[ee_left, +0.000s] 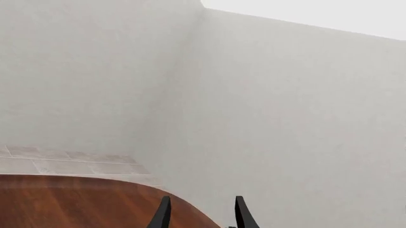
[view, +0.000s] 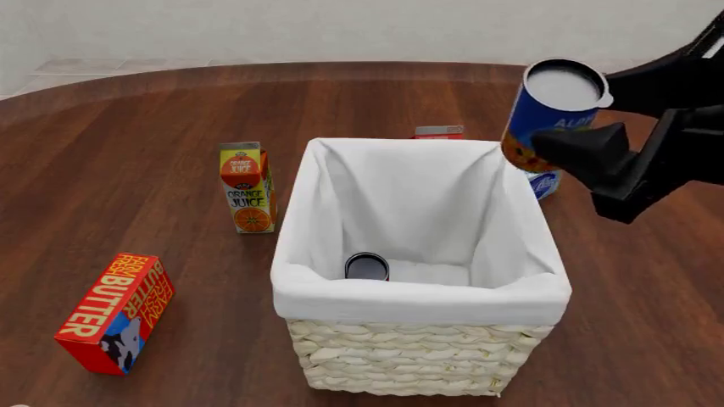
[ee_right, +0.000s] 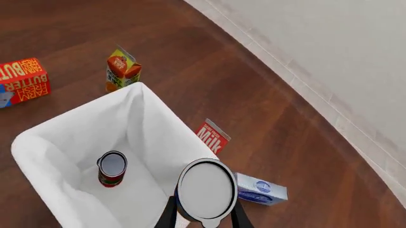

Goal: Pick up the alphabet soup and the tomato sauce, and put them in the basket.

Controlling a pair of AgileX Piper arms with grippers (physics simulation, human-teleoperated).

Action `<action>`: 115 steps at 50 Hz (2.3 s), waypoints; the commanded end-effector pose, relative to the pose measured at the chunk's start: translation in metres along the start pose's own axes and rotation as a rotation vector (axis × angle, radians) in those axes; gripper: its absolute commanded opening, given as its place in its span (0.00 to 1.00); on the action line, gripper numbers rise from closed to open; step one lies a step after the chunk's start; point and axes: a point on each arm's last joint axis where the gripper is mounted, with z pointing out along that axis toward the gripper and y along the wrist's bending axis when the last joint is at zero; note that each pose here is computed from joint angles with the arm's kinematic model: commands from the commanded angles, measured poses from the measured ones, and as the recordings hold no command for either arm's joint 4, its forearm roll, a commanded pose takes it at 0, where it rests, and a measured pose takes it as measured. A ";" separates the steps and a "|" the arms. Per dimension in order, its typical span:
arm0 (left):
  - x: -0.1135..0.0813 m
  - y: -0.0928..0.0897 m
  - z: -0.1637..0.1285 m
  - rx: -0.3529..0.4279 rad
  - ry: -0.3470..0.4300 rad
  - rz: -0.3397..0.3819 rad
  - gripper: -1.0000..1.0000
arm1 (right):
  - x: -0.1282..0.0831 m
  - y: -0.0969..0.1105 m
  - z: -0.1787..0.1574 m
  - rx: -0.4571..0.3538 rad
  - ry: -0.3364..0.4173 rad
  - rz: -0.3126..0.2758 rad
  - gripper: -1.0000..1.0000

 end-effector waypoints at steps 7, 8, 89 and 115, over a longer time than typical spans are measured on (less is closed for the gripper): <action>0.001 0.001 -0.001 -0.002 -0.002 -0.003 1.00 | -0.011 0.006 0.009 -0.062 0.010 -0.030 0.00; 0.001 0.001 -0.001 -0.002 -0.002 -0.003 1.00 | -0.011 0.006 0.009 -0.063 0.010 -0.031 0.00; 0.009 0.011 0.001 -0.028 -0.007 -0.011 1.00 | 0.009 0.039 0.074 -0.221 0.159 -0.184 0.00; 0.010 0.012 -0.001 -0.032 -0.015 -0.013 1.00 | 0.005 0.038 0.073 -0.226 0.152 -0.207 1.00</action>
